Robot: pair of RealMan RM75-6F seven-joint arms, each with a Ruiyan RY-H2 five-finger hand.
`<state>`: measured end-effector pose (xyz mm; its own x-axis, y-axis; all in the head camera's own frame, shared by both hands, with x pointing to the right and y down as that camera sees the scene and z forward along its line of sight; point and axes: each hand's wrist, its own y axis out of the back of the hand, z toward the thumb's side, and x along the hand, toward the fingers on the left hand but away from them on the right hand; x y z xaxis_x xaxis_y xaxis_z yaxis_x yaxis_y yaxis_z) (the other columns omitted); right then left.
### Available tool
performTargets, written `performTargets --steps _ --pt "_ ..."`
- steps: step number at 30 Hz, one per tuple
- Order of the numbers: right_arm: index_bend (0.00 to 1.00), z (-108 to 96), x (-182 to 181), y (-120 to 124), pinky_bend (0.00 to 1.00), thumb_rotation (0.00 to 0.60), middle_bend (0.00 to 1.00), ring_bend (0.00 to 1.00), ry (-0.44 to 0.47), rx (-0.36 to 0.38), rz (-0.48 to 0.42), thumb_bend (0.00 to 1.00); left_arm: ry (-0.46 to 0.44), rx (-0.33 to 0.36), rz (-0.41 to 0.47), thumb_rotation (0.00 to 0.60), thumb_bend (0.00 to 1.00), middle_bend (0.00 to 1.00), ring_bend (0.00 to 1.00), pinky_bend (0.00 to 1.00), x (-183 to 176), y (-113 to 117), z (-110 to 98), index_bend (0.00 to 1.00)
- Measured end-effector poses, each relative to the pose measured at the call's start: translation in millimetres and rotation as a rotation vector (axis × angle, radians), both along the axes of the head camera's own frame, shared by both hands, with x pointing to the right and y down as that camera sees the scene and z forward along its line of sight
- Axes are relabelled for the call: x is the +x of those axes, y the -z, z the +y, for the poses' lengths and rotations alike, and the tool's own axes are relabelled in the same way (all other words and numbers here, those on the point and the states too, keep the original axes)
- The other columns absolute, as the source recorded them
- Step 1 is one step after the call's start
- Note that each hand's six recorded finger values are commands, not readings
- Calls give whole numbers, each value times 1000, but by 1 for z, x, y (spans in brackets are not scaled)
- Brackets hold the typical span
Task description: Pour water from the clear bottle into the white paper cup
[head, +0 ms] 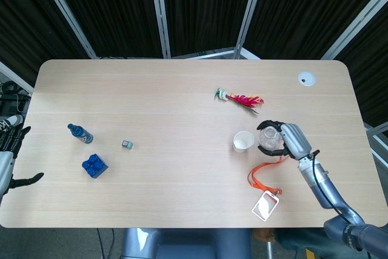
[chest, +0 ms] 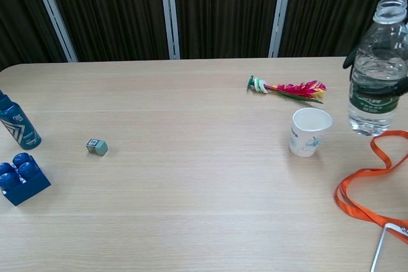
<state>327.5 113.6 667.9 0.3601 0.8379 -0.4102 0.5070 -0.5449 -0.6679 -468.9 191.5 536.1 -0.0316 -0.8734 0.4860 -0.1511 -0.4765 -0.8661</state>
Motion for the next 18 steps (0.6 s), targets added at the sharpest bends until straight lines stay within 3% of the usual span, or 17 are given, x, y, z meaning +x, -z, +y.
performTargets --steps 11,18 --pt "394 -4 41 -29 527 600 544 527 17 62 313 533 3 -2 1 600 0 0 0 0 0 0 -1 0" --pt "397 -2 40 -37 530 600 546 529 51 88 392 534 3 -3 -1 600 0 0 0 0 0 -1 -1 0"
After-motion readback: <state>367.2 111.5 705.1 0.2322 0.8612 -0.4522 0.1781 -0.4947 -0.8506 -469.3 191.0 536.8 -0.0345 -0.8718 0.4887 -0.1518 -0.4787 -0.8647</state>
